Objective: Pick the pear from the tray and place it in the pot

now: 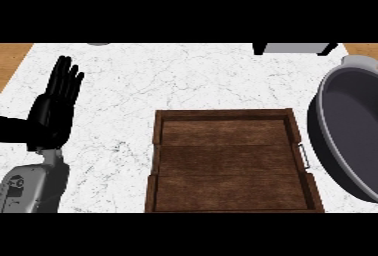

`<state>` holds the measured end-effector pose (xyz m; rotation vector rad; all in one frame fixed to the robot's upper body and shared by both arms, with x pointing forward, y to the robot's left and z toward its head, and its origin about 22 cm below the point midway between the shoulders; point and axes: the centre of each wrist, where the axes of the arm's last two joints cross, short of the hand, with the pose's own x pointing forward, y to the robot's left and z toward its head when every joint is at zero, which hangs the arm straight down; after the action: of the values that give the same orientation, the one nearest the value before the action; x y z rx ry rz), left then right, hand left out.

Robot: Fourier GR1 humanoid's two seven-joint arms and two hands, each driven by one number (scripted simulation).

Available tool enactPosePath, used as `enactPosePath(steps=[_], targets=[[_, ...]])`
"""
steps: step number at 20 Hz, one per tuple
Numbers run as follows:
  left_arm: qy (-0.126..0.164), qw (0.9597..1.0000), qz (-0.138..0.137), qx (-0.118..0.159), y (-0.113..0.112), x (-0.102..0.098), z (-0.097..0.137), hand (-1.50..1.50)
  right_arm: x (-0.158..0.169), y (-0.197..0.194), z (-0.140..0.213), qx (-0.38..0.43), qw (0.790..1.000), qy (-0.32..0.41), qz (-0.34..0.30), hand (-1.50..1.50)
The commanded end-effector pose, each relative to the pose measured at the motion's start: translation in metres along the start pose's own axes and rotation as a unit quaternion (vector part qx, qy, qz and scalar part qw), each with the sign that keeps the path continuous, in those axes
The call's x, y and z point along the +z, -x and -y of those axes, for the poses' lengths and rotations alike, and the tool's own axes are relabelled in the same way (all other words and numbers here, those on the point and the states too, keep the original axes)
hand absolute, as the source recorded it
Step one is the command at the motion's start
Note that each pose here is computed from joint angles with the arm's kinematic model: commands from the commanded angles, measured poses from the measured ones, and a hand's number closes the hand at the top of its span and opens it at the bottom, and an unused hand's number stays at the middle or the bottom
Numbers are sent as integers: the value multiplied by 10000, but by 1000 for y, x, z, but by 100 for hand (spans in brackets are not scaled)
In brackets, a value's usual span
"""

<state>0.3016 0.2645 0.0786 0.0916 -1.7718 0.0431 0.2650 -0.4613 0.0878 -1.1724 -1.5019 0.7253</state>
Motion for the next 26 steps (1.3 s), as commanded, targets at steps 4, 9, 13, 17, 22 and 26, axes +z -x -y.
enactPosePath(steps=[4, 9, 13, 17, 22, 26], targets=[[42, 9999, -119, 48, 2, -2, 5, 0, -14, 16, -35, -901, 9890, -1113, -373, -150], [-53, 10000, 46, -31, -15, -1, 7, 0, -30, 14, -46, -1197, 9861, -1111, 291, -150], [-74, 10000, 31, -21, -7, -5, -16, 0, -15, 12, -50, -2060, 9746, -546, 694, -150], [-100, 9999, -68, -52, 16, -4, 0, 0, -31, 15, -23, -2928, 9554, -336, 194, -150], [-83, 10000, 8, -36, -3, -11, -12, 0, -33, 45, 16, -3674, 9298, 71, -211, -150], [-59, 10000, -46, -13, 3, 6, 1, 0, -10, 75, 25, -4023, 9133, 565, -301, -150]])
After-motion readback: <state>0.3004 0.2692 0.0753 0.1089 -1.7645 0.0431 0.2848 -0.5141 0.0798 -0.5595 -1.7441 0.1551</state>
